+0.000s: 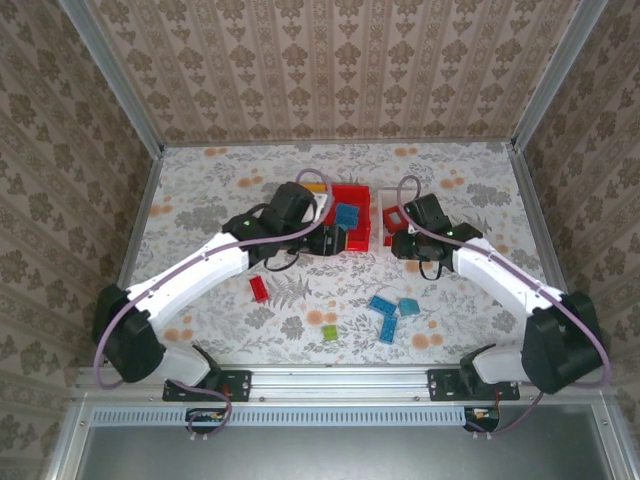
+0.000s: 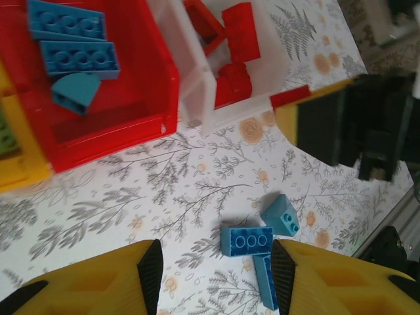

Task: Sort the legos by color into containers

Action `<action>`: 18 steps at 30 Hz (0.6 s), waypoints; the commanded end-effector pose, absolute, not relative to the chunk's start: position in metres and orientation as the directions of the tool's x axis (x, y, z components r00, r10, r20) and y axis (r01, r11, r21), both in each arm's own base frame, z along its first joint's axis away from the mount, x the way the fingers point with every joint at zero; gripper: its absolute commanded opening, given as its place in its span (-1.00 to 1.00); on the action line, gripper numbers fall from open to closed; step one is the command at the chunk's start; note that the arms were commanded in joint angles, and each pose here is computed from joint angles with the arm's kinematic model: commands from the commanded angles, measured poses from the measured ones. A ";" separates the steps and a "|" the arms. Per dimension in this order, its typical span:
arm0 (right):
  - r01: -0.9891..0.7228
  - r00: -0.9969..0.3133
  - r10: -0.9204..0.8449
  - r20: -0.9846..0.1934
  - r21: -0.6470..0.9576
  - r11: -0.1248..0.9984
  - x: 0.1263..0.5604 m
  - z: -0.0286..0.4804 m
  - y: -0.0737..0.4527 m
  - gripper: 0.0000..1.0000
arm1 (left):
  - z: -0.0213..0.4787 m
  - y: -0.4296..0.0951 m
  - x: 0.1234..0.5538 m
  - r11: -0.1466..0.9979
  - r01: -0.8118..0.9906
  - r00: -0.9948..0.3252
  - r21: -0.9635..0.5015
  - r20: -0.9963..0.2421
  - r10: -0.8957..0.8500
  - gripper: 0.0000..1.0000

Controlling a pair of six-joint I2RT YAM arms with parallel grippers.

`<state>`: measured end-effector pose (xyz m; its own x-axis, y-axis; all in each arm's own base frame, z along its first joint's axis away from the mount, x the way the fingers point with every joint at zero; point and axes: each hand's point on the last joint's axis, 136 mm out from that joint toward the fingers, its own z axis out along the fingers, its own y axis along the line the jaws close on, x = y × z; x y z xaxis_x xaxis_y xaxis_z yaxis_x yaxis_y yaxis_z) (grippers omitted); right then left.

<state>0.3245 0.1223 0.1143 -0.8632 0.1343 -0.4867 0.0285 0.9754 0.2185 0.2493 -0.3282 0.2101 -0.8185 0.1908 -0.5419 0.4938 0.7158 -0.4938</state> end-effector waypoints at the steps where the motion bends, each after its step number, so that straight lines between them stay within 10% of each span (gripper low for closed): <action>1: 0.115 -0.881 0.202 -0.429 0.219 0.969 0.338 0.102 0.115 -0.48 | 0.212 -0.343 0.245 0.675 0.565 -0.785 -0.475 -0.561 0.262 0.02; 9: 0.204 -0.888 0.252 -0.384 0.162 0.965 0.360 0.082 0.097 -0.43 | 0.205 -0.368 0.238 0.629 0.629 -0.753 -0.456 -0.557 0.349 0.04; 18: 0.185 -0.890 0.237 -0.389 0.167 0.968 0.354 0.097 0.098 0.05 | 0.176 -0.393 0.204 0.491 0.791 -0.610 -0.366 -0.543 0.578 0.29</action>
<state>0.3594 0.1019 0.0812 -0.8950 0.2332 -0.3802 0.1776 0.9683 0.1759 0.2186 -0.3855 0.1752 -0.7012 0.4757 -0.5310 0.7035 0.5826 -0.4071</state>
